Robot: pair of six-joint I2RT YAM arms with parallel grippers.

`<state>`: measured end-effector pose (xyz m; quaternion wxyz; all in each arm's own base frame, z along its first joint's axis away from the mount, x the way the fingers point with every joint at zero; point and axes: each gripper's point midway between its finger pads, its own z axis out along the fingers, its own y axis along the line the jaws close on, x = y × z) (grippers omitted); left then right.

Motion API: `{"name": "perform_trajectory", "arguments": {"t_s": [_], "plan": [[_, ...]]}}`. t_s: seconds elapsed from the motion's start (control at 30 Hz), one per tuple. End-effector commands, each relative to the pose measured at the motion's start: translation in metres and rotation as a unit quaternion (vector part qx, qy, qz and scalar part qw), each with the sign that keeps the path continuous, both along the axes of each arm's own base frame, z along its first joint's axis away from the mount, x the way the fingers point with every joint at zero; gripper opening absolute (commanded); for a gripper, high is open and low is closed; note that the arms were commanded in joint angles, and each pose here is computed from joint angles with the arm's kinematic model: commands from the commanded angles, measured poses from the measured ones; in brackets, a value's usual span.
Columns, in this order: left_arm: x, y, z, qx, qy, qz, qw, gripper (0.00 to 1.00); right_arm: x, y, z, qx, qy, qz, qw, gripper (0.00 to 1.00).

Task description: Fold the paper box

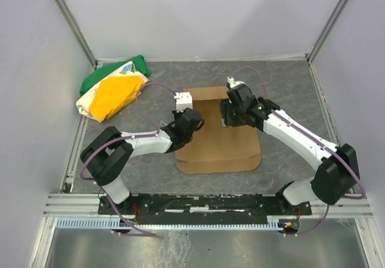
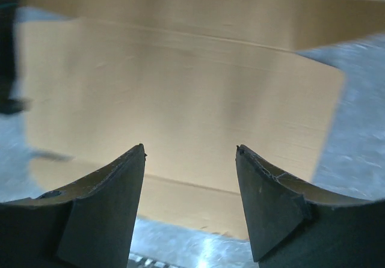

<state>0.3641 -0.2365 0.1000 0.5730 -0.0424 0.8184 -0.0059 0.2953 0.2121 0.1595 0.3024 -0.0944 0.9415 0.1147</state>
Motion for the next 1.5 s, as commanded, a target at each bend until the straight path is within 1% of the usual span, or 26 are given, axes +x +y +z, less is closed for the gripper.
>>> {"name": "perform_trajectory", "arguments": {"t_s": [0.0, 0.07, 0.1, 0.17, 0.23, 0.33, 0.37, 0.43, 0.5, 0.53, 0.57, 0.63, 0.67, 0.77, 0.83, 0.9, 1.07, 1.37, 1.47], "plan": [[-0.001, 0.021, 0.001, 0.11, 0.038, 0.021, 0.993, 0.03, 0.04, -0.07, 0.0, -0.074, -0.125, -0.179, 0.973, 0.71], [-0.003, 0.027, -0.002, 0.136, 0.053, 0.03, 0.989, 0.03, 0.044, -0.083, -0.001, -0.081, -0.15, -0.213, 0.962, 0.72], [-0.003, 0.028, -0.004, 0.145, 0.057, 0.029, 0.987, 0.03, 0.046, -0.083, 0.001, -0.071, -0.162, -0.218, 0.96, 0.73], [-0.006, 0.032, -0.007, 0.158, 0.065, 0.03, 0.985, 0.03, 0.051, -0.073, 0.019, -0.026, -0.195, -0.2, 0.96, 0.72], [-0.008, 0.033, -0.006, 0.159, 0.066, 0.022, 0.985, 0.03, 0.053, -0.064, 0.05, 0.018, -0.233, -0.184, 0.955, 0.71], [-0.01, 0.032, 0.001, 0.143, 0.057, 0.011, 0.988, 0.03, 0.052, -0.064, 0.106, 0.055, -0.288, -0.17, 0.941, 0.7], [-0.011, 0.032, 0.003, 0.138, 0.054, 0.007, 0.989, 0.03, 0.052, -0.063, 0.121, 0.062, -0.299, -0.163, 0.938, 0.7], [-0.012, 0.029, 0.007, 0.129, 0.051, -0.004, 0.99, 0.03, 0.057, -0.056, 0.145, 0.073, -0.299, -0.134, 0.942, 0.69], [-0.013, 0.026, 0.007, 0.118, 0.049, -0.013, 0.992, 0.03, 0.071, -0.036, 0.159, 0.073, -0.271, -0.094, 0.955, 0.68], [-0.014, 0.024, 0.006, 0.112, 0.048, -0.022, 0.992, 0.03, 0.073, -0.029, 0.151, 0.048, -0.222, -0.071, 0.971, 0.68], [-0.015, 0.022, 0.007, 0.104, 0.046, -0.028, 0.993, 0.03, 0.083, -0.016, 0.166, 0.047, -0.203, -0.049, 0.977, 0.68], [-0.016, 0.018, 0.007, 0.091, 0.04, -0.041, 0.994, 0.03, 0.095, 0.011, 0.161, 0.036, -0.137, 0.001, 0.99, 0.68], [-0.017, 0.017, 0.008, 0.085, 0.037, -0.046, 0.995, 0.03, 0.103, 0.019, 0.155, 0.03, -0.113, 0.008, 0.993, 0.68], [-0.017, 0.015, 0.012, 0.073, 0.026, -0.057, 0.995, 0.03, 0.129, 0.037, 0.15, 0.043, -0.084, 0.012, 0.995, 0.67], [-0.017, 0.015, 0.015, 0.07, 0.022, -0.059, 0.996, 0.03, 0.144, 0.045, 0.142, 0.074, -0.063, 0.003, 0.995, 0.67], [-0.015, 0.015, 0.015, 0.071, 0.021, -0.059, 0.995, 0.03, 0.151, 0.05, 0.127, 0.104, -0.025, -0.007, 0.994, 0.64], [-0.012, 0.013, 0.018, 0.072, 0.02, -0.061, 0.995, 0.03, 0.142, 0.05, 0.092, 0.097, 0.029, 0.003, 0.995, 0.61], [-0.003, 0.015, 0.016, 0.078, 0.023, -0.055, 0.995, 0.03, 0.107, 0.033, 0.045, 0.039, 0.12, 0.037, 0.991, 0.59], [0.001, 0.016, 0.015, 0.079, 0.024, -0.053, 0.995, 0.03, 0.099, 0.027, 0.04, 0.029, 0.13, 0.04, 0.99, 0.59]]}}
